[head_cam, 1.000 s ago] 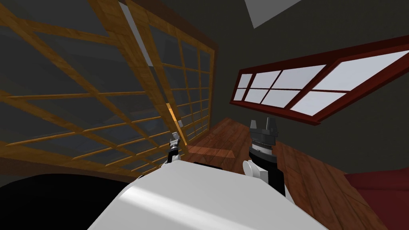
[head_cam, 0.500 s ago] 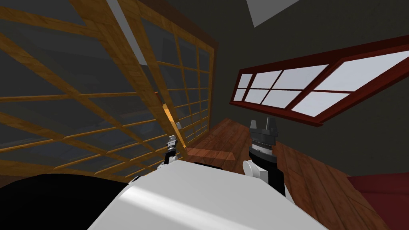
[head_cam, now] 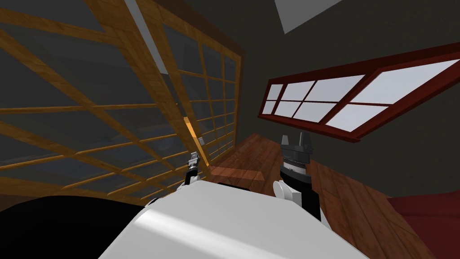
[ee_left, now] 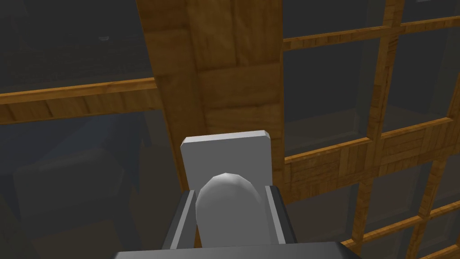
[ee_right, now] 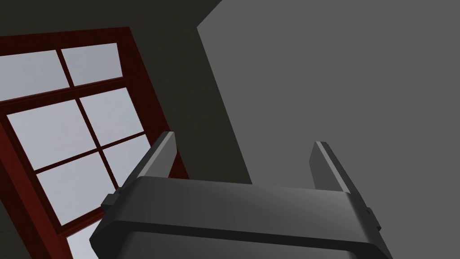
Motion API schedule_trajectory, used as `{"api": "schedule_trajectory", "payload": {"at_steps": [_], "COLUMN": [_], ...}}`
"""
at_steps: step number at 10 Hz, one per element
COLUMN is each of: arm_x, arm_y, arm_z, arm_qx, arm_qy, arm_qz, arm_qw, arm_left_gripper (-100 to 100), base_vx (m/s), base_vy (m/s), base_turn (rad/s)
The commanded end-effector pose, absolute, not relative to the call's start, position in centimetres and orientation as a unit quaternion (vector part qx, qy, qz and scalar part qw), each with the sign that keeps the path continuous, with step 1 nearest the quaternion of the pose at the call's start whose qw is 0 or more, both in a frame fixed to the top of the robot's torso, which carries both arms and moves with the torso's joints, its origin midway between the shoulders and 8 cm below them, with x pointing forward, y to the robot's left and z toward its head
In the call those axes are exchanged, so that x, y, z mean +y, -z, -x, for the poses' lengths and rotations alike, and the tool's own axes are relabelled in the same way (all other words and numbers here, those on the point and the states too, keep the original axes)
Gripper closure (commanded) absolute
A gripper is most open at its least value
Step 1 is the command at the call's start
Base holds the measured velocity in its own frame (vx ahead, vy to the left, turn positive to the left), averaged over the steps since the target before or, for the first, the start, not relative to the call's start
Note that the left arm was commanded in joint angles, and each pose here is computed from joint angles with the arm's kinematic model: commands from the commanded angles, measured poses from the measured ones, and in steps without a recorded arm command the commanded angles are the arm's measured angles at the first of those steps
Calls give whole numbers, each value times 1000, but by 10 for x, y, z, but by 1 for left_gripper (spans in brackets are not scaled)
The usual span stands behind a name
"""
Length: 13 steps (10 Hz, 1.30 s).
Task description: Pull the door open
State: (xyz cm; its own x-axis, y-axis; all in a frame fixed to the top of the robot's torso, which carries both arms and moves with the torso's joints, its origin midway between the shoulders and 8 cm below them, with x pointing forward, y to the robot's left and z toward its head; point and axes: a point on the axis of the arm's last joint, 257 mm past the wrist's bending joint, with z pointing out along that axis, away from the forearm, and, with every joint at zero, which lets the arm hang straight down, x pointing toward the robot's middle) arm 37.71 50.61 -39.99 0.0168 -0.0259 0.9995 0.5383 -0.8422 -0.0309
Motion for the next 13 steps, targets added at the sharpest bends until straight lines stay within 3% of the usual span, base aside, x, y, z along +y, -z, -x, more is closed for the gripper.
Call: {"api": "schedule_trajectory", "payload": {"at_steps": [1,13], "arm_x": [500,447], "arm_y": [399,401], "arm_z": [-381,-406], "arm_qx": [-181,-124], "arm_qy": [678,694], "arm_qz": [683,698], "arm_qw": [200,125], "arm_left_gripper": [100,100], "base_vx": [-149,-220], "base_vy": [-1,3], "base_turn": [-48,-66]}}
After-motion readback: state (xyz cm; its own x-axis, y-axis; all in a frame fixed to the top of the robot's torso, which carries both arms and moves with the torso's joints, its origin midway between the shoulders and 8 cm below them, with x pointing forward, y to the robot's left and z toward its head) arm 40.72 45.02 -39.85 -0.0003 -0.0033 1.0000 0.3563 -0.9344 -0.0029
